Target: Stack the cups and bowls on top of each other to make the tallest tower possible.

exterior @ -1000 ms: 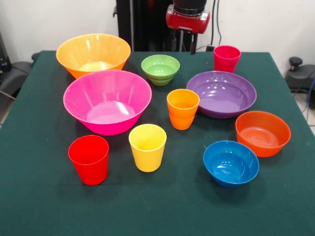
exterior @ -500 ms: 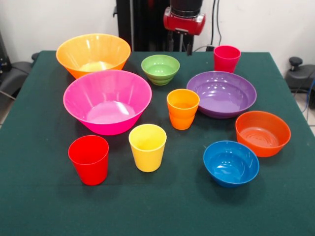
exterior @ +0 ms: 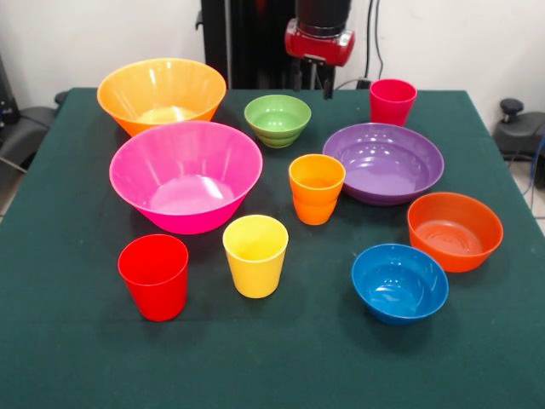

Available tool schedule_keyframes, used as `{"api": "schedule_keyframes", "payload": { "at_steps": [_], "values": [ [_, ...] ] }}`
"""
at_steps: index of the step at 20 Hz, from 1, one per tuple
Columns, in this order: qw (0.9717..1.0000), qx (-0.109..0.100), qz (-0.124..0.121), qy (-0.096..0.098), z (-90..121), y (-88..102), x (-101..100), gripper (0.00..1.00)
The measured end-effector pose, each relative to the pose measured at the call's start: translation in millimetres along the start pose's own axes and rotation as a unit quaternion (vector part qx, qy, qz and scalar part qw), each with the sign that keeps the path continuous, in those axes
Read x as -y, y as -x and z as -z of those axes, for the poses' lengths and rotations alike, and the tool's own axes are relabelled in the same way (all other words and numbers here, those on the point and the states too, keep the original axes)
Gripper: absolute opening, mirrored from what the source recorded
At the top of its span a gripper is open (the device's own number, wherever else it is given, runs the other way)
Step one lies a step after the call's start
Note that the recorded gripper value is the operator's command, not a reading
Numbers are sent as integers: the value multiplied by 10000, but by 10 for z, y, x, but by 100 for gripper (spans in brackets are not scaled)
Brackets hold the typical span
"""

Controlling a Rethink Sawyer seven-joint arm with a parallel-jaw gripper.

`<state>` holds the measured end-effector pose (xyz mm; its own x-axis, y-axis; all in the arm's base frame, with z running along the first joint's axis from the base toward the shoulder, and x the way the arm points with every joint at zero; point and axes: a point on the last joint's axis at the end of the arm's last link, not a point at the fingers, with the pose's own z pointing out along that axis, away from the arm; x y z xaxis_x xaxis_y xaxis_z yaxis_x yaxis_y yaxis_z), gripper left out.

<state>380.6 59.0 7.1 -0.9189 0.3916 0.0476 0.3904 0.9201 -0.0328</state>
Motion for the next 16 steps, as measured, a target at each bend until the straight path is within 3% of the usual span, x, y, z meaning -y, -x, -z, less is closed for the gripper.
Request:
{"api": "schedule_keyframes", "payload": {
  "at_steps": [16],
  "values": [
    [9997,-230,19,-15,-232,-222,19,100]
  ]
}}
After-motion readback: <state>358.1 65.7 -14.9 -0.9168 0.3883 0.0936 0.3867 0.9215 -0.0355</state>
